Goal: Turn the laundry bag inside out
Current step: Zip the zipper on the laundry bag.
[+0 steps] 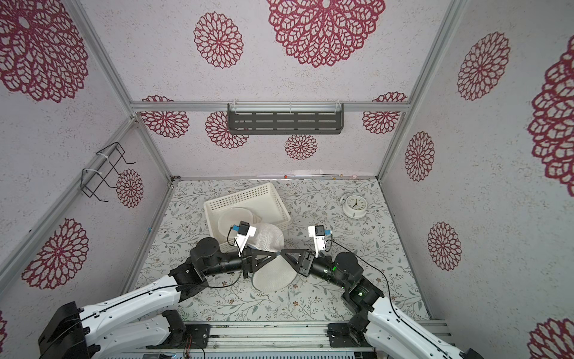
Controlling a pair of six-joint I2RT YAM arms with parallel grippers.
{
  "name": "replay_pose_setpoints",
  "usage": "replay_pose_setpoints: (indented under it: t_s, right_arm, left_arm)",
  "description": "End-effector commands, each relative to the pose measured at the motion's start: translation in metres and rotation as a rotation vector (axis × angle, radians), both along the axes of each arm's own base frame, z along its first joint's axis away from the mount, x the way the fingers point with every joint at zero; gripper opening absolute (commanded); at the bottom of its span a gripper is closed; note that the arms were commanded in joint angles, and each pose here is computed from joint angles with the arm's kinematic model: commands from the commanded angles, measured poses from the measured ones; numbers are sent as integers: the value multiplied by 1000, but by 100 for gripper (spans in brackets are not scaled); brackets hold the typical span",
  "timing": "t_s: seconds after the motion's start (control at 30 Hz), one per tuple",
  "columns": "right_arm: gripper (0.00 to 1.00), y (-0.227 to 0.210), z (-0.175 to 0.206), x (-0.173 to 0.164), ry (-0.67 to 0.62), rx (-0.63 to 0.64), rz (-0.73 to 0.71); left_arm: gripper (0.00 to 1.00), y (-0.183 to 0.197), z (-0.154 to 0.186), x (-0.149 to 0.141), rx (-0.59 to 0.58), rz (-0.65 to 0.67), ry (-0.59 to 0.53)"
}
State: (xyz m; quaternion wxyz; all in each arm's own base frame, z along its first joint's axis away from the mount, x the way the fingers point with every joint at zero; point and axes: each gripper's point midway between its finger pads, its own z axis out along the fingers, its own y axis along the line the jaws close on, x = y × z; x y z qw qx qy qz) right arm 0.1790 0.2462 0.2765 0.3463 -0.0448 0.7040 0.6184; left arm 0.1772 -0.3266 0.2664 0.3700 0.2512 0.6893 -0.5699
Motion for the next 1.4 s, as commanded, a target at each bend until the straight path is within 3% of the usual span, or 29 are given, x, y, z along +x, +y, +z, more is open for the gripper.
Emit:
replay_pose_setpoints:
  t_s: [0.0, 0.37, 0.6, 0.83, 1.03, 1.17, 1.23, 1.37]
  right_arm:
    - [25, -1, 7, 2, -17, 9, -15]
    - [20, 2, 0, 6, -6, -13, -21]
    - [0, -3, -2, 11, 3, -26, -59]
    - [0, -24, -9, 21, 32, -75, -163]
    - [0, -46, -41, 25, 113, -140, -236]
    - [0, -49, -47, 23, 132, -120, -238]
    - [0, -46, -41, 26, 115, -114, -234]
    - [0, -39, -30, 39, 69, -166, -236]
  left_arm:
    - [0, -1, 15, -3, -36, -12, -55]
    - [0, -3, 22, 0, -47, -2, -56]
    - [0, -1, 22, 3, -48, 21, -57]
    - [0, 15, 23, 10, -56, 120, -92]
    - [0, 42, 34, 19, -87, 268, -154]
    - [0, 51, 30, 25, -83, 327, -153]
    - [7, 47, 19, 28, -61, 329, -124]
    - [33, 39, -15, 34, 1, 326, -34]
